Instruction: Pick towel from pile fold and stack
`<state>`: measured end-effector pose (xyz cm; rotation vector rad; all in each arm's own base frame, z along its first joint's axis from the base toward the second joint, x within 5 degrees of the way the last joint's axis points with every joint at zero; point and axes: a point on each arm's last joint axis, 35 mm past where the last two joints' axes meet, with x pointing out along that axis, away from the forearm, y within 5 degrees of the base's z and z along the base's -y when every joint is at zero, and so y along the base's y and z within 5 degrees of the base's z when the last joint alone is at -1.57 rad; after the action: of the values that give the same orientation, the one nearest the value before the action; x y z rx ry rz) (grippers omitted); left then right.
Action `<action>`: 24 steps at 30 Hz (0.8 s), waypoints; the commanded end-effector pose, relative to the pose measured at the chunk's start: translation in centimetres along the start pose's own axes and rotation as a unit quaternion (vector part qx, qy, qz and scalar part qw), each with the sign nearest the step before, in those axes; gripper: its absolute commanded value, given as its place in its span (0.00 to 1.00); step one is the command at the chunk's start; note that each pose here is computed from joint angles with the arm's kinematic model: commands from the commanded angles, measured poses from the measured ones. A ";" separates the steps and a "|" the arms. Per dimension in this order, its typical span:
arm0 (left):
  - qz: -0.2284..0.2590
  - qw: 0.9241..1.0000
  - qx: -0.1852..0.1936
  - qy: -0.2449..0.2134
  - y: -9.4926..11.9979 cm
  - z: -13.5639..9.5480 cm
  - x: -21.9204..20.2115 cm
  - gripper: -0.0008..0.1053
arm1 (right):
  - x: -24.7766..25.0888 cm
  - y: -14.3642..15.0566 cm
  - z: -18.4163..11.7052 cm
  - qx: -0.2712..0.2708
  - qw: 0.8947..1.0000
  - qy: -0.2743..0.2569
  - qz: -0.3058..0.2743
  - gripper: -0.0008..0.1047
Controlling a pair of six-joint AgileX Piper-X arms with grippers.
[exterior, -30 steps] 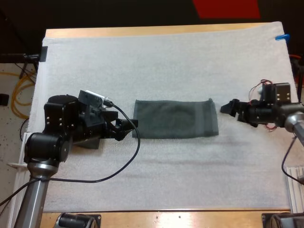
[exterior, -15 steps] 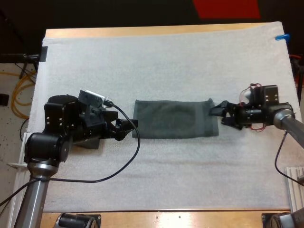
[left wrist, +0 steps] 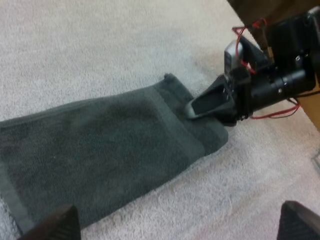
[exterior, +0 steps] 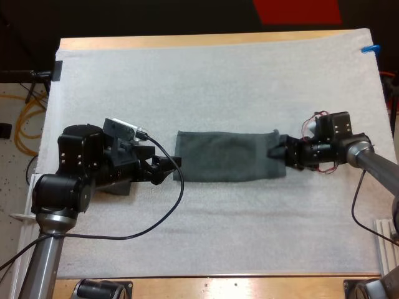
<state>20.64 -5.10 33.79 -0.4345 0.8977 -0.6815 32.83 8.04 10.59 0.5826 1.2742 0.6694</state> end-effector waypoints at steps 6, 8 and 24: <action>-0.003 1.000 -0.004 -0.001 0.0 0.0 -0.1 0.72 | 0.5 -0.1 -0.5 0.002 1.000 0.017 -0.008 0.01; -0.003 1.000 -0.004 -0.001 0.0 0.0 -0.1 0.72 | 0.4 0.0 -0.5 -0.003 1.000 0.014 -0.017 0.01; -0.003 1.000 -0.004 -0.001 0.0 0.0 -0.1 0.72 | -8.9 6.0 1.3 -0.199 0.892 0.041 -0.404 0.01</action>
<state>20.64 -5.10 33.79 -0.4345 0.8977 -0.6815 32.14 5.86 20.82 -0.2744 1.2580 0.2669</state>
